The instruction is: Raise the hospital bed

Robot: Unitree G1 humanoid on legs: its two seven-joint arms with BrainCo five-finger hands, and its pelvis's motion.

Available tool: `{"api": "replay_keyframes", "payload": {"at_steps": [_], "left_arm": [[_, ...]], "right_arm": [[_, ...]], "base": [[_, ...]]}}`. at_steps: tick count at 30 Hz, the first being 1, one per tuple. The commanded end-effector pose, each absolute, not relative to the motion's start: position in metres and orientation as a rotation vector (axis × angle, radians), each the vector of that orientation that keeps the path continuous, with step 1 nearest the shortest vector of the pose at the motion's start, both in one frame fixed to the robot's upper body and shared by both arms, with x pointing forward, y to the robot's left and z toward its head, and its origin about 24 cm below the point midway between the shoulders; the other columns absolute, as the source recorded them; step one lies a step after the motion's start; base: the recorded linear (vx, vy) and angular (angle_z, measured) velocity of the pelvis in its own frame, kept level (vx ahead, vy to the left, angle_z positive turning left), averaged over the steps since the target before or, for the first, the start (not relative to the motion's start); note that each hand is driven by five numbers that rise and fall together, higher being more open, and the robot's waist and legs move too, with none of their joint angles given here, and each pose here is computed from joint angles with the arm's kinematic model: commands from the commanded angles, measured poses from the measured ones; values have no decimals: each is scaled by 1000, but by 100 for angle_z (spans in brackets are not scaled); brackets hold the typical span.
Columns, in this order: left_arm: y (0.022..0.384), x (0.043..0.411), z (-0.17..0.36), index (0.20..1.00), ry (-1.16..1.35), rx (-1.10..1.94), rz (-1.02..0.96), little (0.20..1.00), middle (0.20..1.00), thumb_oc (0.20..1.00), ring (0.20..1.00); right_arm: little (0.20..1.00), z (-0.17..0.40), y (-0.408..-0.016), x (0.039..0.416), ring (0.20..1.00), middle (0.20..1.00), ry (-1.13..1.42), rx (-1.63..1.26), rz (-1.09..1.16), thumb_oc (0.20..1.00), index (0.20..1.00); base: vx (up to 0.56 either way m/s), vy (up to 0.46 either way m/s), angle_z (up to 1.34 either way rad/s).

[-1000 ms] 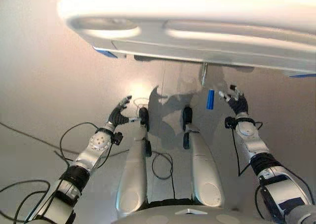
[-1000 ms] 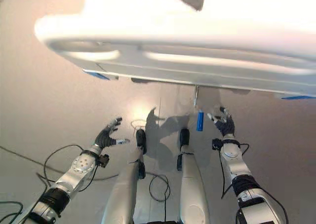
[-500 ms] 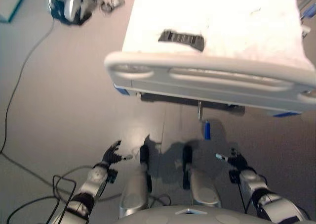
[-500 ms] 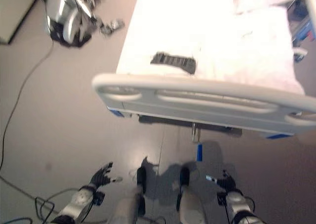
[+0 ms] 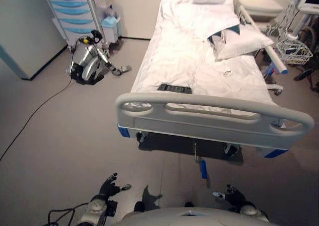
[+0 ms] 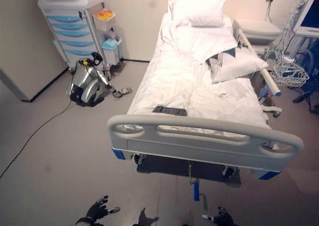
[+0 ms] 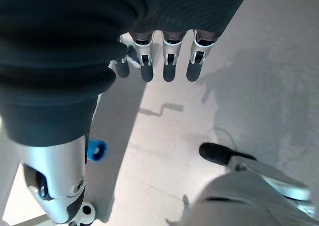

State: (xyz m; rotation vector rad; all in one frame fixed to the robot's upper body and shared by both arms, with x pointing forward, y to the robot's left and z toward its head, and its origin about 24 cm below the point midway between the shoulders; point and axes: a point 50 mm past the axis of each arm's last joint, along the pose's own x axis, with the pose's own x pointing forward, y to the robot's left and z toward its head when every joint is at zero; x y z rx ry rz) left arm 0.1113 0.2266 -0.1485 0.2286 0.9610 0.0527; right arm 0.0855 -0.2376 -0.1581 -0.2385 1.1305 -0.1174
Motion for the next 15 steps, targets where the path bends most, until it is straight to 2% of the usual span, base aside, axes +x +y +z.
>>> {"api": "replay_keyframes", "payload": {"at_steps": [1, 15], "left_arm": [[232, 135, -142, 1000, 914, 250, 88, 1000, 1000, 1000, 1000], [231, 125, -147, 1000, 948, 185, 126, 1000, 1000, 1000, 1000]], "right_arm": [[1000, -151, -237, 114, 1000, 1000, 1049, -215, -144, 1000, 1000], [1000, -154, -239, 105, 1000, 1000, 1084, -190, -179, 1000, 1000]], "base": [[7, 21, -10], [22, 13, -2]]}}
